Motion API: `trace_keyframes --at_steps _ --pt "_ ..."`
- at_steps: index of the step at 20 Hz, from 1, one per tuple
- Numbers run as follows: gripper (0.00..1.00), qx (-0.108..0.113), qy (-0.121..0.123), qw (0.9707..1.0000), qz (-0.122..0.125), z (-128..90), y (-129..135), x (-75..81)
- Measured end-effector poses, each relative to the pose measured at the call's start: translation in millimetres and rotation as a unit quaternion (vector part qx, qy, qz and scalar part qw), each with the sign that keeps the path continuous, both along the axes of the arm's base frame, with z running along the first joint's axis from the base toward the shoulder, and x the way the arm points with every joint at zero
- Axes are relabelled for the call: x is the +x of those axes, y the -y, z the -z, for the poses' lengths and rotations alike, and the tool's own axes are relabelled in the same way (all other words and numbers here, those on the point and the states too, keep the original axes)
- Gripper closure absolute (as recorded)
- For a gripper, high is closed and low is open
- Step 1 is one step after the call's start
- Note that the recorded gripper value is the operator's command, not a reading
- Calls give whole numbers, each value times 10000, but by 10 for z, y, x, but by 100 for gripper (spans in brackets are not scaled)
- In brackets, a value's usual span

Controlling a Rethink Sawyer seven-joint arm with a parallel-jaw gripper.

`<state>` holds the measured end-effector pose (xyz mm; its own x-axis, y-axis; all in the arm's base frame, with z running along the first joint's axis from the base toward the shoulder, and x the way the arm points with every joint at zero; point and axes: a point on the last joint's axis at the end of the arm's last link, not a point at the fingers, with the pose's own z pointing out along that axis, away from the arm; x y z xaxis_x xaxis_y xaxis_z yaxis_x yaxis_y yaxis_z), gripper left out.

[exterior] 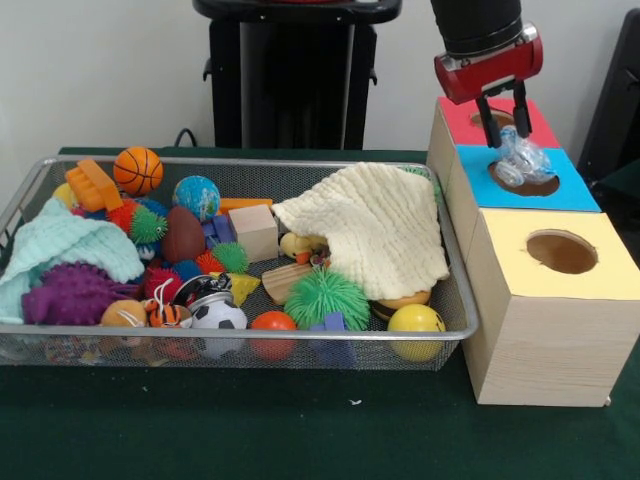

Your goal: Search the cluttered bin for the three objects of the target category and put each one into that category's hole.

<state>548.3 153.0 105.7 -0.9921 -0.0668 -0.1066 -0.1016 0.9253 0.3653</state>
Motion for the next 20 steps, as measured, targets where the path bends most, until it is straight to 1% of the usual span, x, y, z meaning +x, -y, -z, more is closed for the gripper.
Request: trace_keyframes --at_steps 5,6,16,20 --pt "100 -55 -1 10000 42 17 2 12" --pt "0 -68 16 10000 68 26 -3 14" --pt "0 -49 24 10000 24 89 -102 -25" --pt "0 -31 -14 10000 24 117 -111 -42"
